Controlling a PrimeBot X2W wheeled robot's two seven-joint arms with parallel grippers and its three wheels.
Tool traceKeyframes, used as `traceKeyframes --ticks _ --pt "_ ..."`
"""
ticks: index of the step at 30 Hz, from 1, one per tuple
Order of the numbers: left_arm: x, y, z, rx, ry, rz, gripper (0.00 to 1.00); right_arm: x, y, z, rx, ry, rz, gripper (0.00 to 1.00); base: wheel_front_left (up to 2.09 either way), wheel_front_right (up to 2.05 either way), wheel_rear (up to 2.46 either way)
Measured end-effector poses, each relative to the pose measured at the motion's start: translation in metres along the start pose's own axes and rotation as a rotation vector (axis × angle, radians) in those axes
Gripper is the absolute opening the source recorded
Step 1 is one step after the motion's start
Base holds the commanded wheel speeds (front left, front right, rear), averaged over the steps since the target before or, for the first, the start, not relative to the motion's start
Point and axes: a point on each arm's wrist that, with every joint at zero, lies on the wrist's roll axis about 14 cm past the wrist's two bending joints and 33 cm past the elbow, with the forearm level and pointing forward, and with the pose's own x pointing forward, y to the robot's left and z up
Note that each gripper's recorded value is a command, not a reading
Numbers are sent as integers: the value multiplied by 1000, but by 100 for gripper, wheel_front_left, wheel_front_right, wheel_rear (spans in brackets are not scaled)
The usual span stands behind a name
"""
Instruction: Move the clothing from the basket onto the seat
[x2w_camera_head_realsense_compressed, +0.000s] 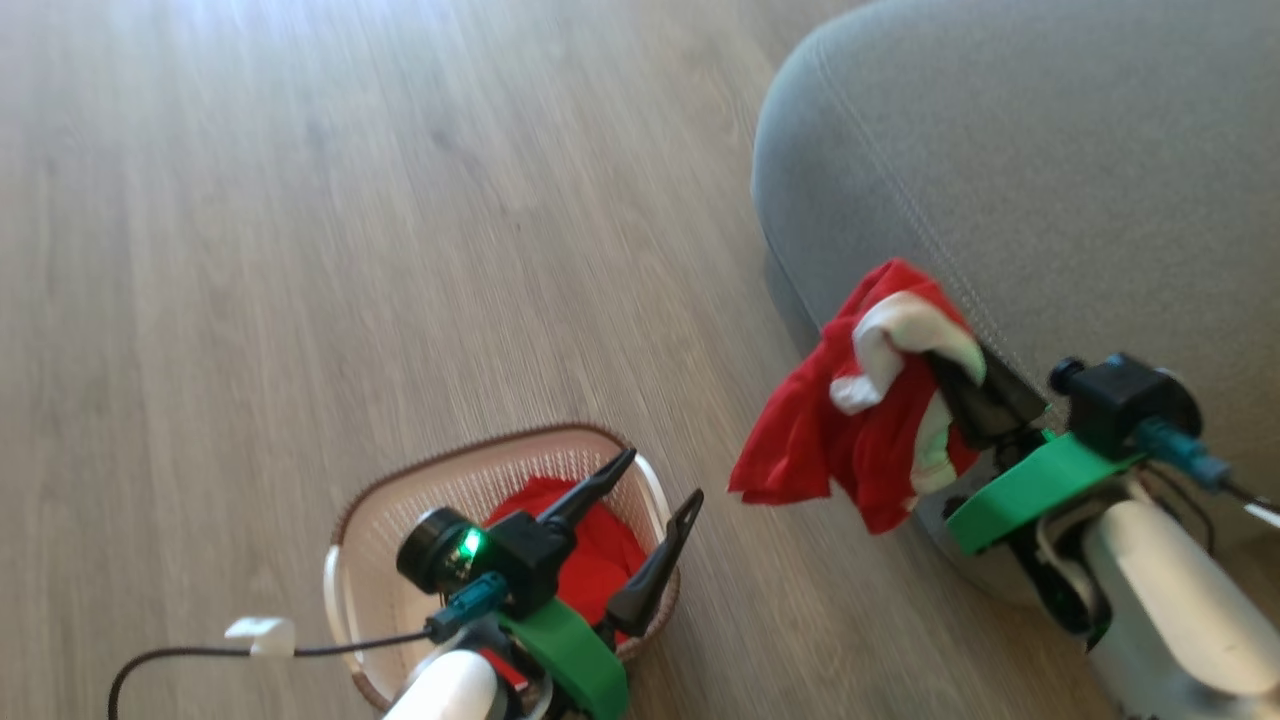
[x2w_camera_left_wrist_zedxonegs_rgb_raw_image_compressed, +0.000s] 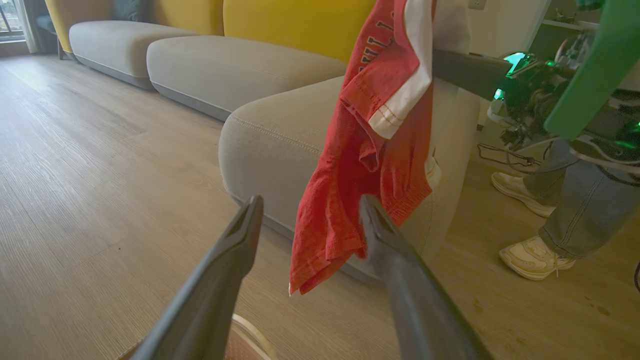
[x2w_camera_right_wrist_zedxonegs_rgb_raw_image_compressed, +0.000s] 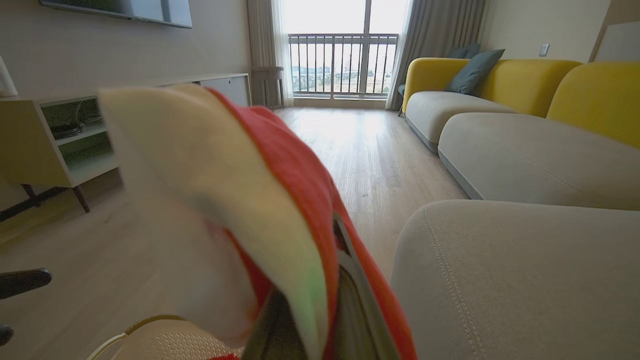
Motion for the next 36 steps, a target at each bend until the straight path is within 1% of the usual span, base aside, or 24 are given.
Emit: traceKeyframes --ticks 5,8,11,14,18,21,24,26,28,30,33,36 --pt "14 15 -13 -14 21 -17 100 14 -29 -7 0 17 -80 0 0 0 0" --pt "26 31 -20 -28 22 -17 100 40 -50 -2 -12 -1 -119 0 0 0 0" --pt "36 49 -32 -34 32 -9 100 74 -74 7 -48 -28 -152 0 0 0 0" --pt "39 65 -48 -66 51 13 100 108 -107 26 -97 -78 -205 0 0 0 0" --pt "36 86 -75 -97 92 47 100 143 -169 57 -152 -148 -334 0 0 0 0" --pt "34 102 -94 -117 121 74 100 165 -209 73 -178 -177 -424 0 0 0 0" --pt "32 121 -109 -145 128 119 100 186 -236 81 -183 -203 -490 0 0 0 0" --pt "30 130 -124 -154 146 137 100 200 -247 79 -173 -217 -519 0 0 0 0" --pt "26 136 -140 -170 169 153 100 215 -254 66 -167 -202 -537 0 0 0 0" --pt "20 142 -158 -193 195 171 100 224 -261 37 -161 -150 -561 0 0 0 0" --pt "10 154 -184 -229 234 212 100 220 -274 -29 -134 -18 -615 0 0 0 0" --pt "2 161 -206 -259 263 244 100 210 -276 -94 -102 103 -658 0 0 0 0"
